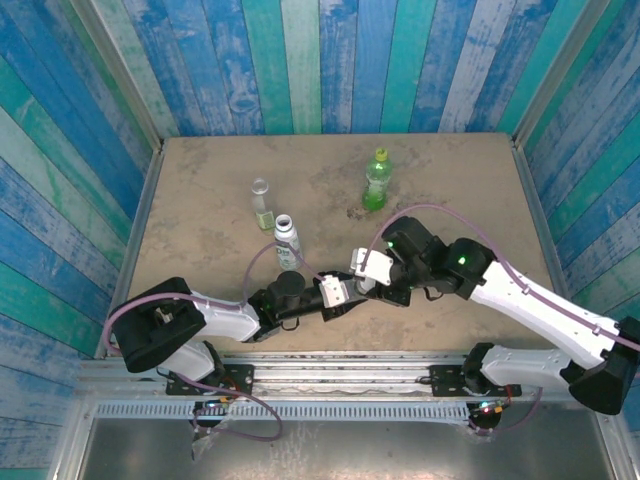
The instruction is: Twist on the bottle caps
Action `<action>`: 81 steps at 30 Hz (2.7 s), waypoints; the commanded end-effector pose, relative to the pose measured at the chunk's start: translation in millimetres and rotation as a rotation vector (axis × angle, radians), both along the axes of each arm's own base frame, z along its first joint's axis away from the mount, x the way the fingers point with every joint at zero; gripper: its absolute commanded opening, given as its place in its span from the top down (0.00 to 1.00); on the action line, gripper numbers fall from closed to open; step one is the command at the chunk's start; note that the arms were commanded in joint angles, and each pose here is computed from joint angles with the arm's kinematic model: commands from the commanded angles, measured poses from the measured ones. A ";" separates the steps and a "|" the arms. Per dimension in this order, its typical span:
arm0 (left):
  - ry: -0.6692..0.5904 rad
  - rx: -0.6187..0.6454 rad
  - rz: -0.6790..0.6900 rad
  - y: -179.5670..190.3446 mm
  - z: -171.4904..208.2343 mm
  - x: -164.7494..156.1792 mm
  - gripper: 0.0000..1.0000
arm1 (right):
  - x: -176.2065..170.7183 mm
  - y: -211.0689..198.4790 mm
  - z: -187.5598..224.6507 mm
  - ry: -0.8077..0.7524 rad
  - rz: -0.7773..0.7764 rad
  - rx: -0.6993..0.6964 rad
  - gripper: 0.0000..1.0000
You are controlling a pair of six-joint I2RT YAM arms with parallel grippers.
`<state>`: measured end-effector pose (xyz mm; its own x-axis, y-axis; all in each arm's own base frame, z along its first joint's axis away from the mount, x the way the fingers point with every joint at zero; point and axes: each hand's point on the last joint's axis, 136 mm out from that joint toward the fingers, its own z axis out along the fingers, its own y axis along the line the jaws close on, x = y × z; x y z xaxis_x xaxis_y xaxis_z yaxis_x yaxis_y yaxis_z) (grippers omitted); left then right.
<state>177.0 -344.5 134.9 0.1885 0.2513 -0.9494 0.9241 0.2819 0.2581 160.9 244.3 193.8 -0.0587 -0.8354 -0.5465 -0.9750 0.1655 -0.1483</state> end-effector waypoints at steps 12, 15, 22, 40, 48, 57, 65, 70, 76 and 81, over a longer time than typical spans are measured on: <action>-0.047 -0.040 0.012 4.4 17.0 0.8 0.46 | 4.2 7.1 -1.1 -0.026 0.108 -0.054 0.69; -0.049 -0.050 0.024 6.5 19.3 1.6 0.46 | 11.8 5.6 2.0 0.000 -0.015 -0.039 0.78; -0.043 -0.071 0.054 6.8 21.5 7.0 0.47 | 42.3 -10.5 6.0 0.028 -0.460 0.023 0.95; -0.003 -0.148 -0.016 4.2 34.7 -5.8 0.47 | 11.2 -0.5 30.4 -0.086 -0.168 0.237 0.38; 0.014 -0.189 -0.060 0.5 48.7 -11.5 0.47 | 4.2 8.8 36.8 -0.160 -0.118 0.444 0.37; 0.015 -0.195 -0.075 -2.0 51.6 -12.5 0.47 | 0.6 24.1 24.3 -0.049 -0.109 0.456 0.61; 0.009 -0.202 -0.029 3.4 55.0 -7.0 0.23 | 13.2 17.9 25.1 -0.035 -0.209 0.409 0.73; 0.024 -0.224 0.022 17.5 60.7 -6.4 0.06 | 52.1 7.6 41.2 -0.133 -0.391 0.397 0.76; 0.085 -0.206 0.134 44.1 59.5 -2.9 0.06 | 106.8 21.6 62.1 -0.193 -0.523 0.459 0.79; 0.137 -0.228 0.251 74.5 63.7 -0.6 0.06 | 156.7 38.1 62.6 -0.191 -0.604 0.469 0.79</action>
